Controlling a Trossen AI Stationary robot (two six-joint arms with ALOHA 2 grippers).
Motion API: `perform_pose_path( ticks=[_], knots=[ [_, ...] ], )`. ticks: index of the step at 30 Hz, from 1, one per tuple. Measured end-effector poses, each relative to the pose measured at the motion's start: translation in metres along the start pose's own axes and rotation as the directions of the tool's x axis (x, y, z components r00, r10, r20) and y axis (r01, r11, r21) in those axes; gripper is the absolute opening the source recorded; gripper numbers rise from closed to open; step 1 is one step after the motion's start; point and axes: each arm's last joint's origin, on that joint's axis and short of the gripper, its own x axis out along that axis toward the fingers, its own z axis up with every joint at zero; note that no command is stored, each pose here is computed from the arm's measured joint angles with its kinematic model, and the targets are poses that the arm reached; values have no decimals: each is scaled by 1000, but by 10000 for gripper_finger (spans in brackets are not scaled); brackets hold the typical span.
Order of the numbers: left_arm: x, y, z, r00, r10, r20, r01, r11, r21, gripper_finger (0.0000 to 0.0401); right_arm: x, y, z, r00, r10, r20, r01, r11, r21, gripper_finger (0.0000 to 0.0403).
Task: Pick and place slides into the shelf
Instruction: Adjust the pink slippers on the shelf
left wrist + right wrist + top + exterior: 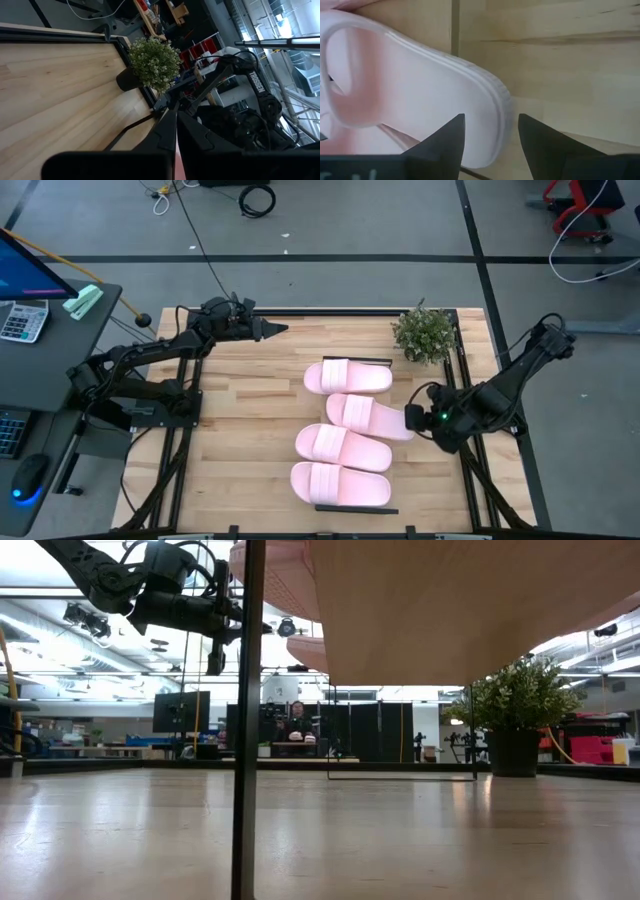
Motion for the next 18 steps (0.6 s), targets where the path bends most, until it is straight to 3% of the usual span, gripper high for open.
perform_pose_path(
  ticks=[10, 18],
  knots=[
    [0, 0, 0, 1000, 0, 0, 0, 1000, 2, 19, 12, 5, -5, 999, -24, 46, 24, 1000, -2, 175],
    [0, 0, 0, 1000, -1, 0, 1, 1000, 8, 21, 17, 7, -6, 996, -21, 85, 22, 1000, -16, 65]
  ],
)
